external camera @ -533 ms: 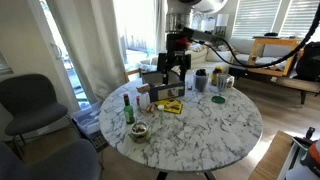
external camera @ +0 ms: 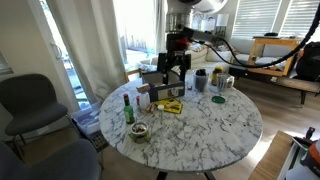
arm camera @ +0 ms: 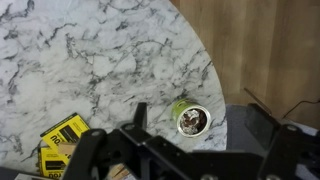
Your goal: Move the blue box forward
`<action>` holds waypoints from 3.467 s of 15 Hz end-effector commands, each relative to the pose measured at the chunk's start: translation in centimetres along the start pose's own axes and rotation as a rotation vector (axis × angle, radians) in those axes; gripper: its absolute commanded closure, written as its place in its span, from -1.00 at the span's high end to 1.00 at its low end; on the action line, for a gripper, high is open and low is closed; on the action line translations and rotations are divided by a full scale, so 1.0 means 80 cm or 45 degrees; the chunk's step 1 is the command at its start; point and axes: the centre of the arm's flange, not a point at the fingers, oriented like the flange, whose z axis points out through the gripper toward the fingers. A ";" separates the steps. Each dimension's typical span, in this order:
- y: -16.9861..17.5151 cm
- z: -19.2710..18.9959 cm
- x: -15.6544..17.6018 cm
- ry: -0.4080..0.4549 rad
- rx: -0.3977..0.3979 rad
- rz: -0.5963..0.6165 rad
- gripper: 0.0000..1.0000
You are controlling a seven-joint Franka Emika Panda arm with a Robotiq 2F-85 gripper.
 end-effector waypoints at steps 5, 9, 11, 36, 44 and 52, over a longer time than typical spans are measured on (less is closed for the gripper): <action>0.068 -0.006 0.002 0.189 -0.225 0.216 1.00; 0.084 -0.013 0.019 0.234 -0.197 0.291 1.00; 0.097 -0.014 0.017 0.246 -0.192 0.354 1.00; 0.295 0.043 0.109 0.800 -0.119 1.697 1.00; 0.294 0.052 0.123 0.853 -0.068 1.729 1.00; 0.342 0.116 0.199 0.831 0.208 2.015 1.00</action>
